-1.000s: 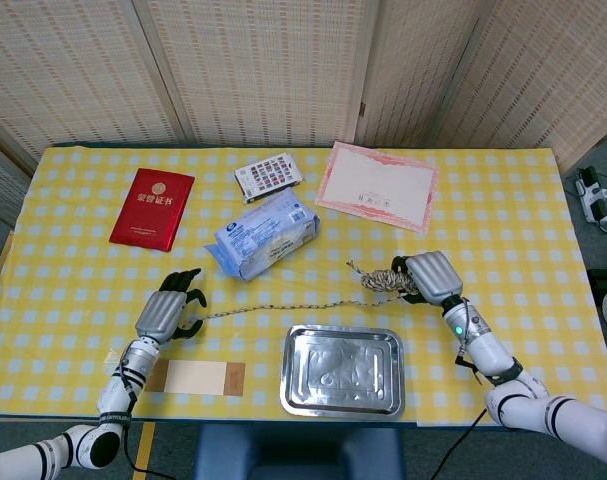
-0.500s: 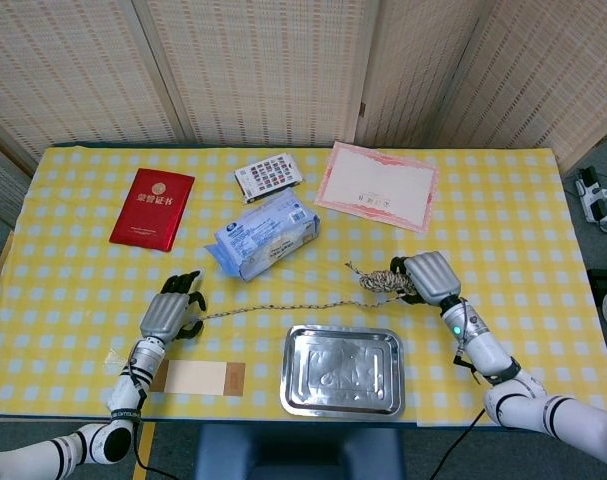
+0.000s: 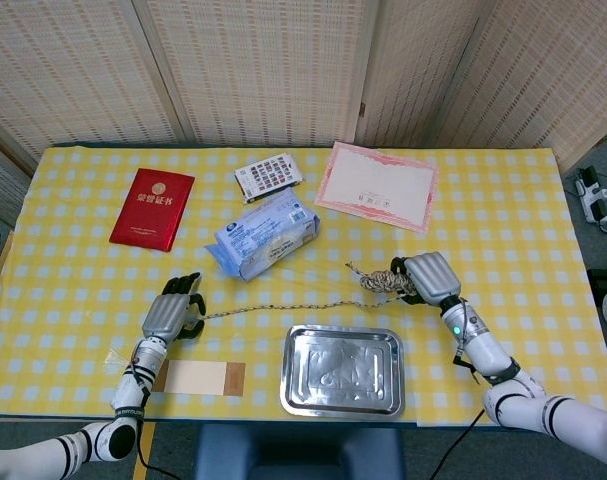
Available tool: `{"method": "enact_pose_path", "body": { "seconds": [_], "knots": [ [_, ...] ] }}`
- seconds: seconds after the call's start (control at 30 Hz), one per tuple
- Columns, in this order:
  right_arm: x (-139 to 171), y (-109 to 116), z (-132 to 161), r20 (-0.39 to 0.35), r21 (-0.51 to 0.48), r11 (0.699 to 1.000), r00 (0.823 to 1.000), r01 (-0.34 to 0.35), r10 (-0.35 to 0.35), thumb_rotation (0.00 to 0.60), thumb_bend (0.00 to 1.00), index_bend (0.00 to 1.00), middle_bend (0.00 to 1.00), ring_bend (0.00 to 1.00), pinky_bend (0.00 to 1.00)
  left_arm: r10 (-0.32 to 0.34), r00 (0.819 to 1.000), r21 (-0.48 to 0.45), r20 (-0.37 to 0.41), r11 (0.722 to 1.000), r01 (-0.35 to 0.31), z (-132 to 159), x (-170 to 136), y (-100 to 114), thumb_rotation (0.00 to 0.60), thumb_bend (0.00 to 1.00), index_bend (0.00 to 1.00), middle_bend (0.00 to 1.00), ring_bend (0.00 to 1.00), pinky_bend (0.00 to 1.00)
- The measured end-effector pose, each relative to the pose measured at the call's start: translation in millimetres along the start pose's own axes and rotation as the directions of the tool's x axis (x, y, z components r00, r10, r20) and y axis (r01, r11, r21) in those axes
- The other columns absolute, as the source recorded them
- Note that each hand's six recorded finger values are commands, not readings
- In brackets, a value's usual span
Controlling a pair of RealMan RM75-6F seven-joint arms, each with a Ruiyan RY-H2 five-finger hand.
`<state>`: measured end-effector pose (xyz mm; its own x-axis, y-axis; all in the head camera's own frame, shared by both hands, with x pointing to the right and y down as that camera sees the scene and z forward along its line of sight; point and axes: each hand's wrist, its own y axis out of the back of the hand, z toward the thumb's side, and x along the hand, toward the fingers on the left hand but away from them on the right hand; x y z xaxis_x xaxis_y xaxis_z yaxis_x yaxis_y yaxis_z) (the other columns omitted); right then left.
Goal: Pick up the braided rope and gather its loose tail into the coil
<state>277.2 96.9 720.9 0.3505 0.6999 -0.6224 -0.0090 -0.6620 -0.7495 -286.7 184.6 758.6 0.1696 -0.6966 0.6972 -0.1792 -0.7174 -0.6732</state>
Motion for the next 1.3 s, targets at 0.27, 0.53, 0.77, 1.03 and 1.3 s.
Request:
{"method": "enact_pose_path", "body": {
  "seconds": [0.27, 0.53, 0.77, 1.03, 1.3],
  "knots": [
    [-0.4, -1.7, 0.5, 0.000, -0.001, 1.000, 1.000, -0.004, 0.004, 0.600, 0.71, 0.70, 0.61, 0.63, 0.61, -0.005, 1.000, -0.002, 0.002, 1.000, 0.005, 0.2, 0.4, -1.7, 0.600, 0.44, 0.57, 0.06, 0.00, 0.00],
    [0.0, -1.9, -0.2, 0.004, -0.007, 1.000, 1.000, -0.003, 0.003, 0.600, 0.71, 0.70, 0.62, 0.63, 0.61, -0.011, 1.000, -0.001, -0.001, 1.000, 0.011, -1.2, 1.1, -2.9, 0.600, 0.50, 0.60, 0.06, 0.00, 0.00],
    [1.9, -0.6, -0.7, 0.005, -0.035, 0.999, 1.000, 0.006, -0.005, 0.600, 0.71, 0.71, 0.62, 0.63, 0.61, 0.008, 1.000, -0.019, 0.001, 1.000, -0.008, -2.6, -0.2, 1.0, 0.600, 0.56, 0.61, 0.07, 0.00, 0.00],
    [6.8, 5.8, 2.9, -0.014, -0.140, 0.989, 0.999, 0.039, -0.041, 0.600, 0.72, 0.71, 0.62, 0.63, 0.62, 0.088, 0.995, -0.076, 0.042, 0.994, -0.084, -1.4, -15.5, 24.3, 0.600, 0.57, 0.61, 0.07, 0.00, 0.00],
    [12.0, 20.2, 24.1, -0.096, -0.329, 0.942, 0.989, 0.072, -0.109, 0.600, 0.72, 0.71, 0.62, 0.63, 0.62, 0.205, 0.970, -0.112, 0.132, 0.975, -0.191, 7.8, -43.4, 75.7, 0.600, 0.57, 0.62, 0.08, 0.00, 0.00]
  ]
}}
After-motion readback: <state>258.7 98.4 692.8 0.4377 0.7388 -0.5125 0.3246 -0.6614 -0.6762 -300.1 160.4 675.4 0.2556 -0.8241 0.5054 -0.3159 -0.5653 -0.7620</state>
